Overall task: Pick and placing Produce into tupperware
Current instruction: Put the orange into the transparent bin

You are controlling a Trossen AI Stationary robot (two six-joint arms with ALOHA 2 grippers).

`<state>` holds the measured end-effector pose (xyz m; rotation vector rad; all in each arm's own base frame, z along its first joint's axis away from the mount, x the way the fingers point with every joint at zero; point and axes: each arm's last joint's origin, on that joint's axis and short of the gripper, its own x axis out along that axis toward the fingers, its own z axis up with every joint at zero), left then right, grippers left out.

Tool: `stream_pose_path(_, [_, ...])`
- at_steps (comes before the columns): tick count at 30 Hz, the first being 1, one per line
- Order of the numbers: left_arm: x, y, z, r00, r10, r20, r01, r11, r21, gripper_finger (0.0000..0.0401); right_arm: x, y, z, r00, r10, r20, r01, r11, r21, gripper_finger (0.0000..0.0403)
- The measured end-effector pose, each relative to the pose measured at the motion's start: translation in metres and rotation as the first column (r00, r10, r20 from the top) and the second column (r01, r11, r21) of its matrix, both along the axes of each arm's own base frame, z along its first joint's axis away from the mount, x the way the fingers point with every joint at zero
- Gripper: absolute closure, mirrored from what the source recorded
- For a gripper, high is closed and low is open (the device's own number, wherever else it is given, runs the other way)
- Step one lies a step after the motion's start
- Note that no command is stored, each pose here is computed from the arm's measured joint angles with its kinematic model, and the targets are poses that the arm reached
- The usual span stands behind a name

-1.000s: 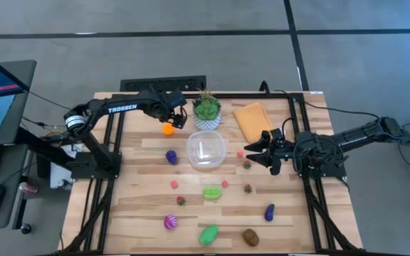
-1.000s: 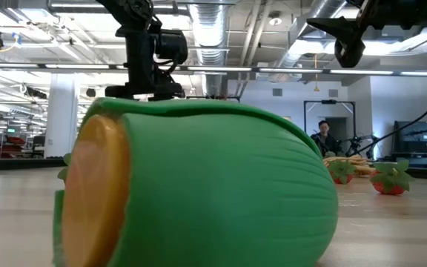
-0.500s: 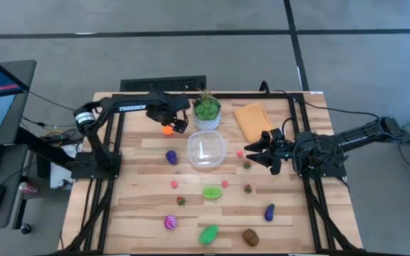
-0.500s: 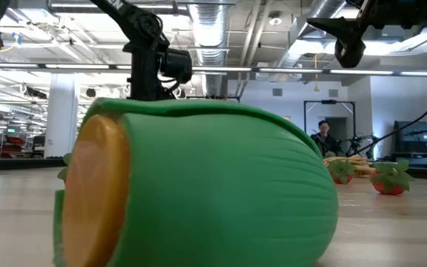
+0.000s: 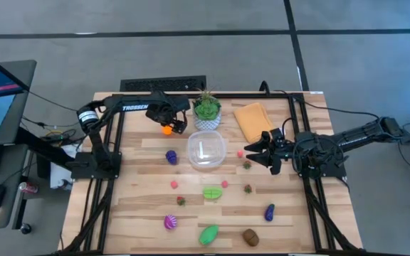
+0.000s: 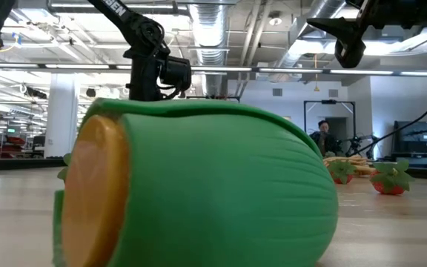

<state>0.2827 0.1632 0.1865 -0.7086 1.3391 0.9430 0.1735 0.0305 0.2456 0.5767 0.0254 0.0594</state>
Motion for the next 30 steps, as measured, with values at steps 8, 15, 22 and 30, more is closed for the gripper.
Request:
stream_pose_path(8, [-0.011, -0.002, -0.020, 1.000, 0.021, -0.010, -0.022, 0.999, -0.050, 0.0085, 0.000, 0.000, 0.000, 1.000, -0.001, -0.001, 0.001, 1.000, -0.002, 0.0147])
stream_pose_path(15, [-0.012, -0.003, -0.030, 0.999, 0.025, 0.039, -0.023, 0.998, -0.065, 0.0085, 0.000, -0.001, 0.000, 1.000, -0.013, -0.001, 0.013, 1.000, -0.003, 0.0147])
stream_pose_path(22, [-0.008, -0.001, -0.029, 0.997, 0.011, 0.077, -0.007, 0.999, -0.045, 0.0085, 0.000, -0.001, 0.000, 1.000, -0.031, -0.001, 0.031, 1.000, -0.003, 0.0147])
stream_pose_path(30, [-0.007, 0.001, -0.029, 0.996, -0.014, 0.090, 0.017, 1.000, -0.025, 0.0090, 0.000, -0.001, 0.000, 1.000, -0.032, -0.001, 0.032, 0.999, -0.003, 0.0147])
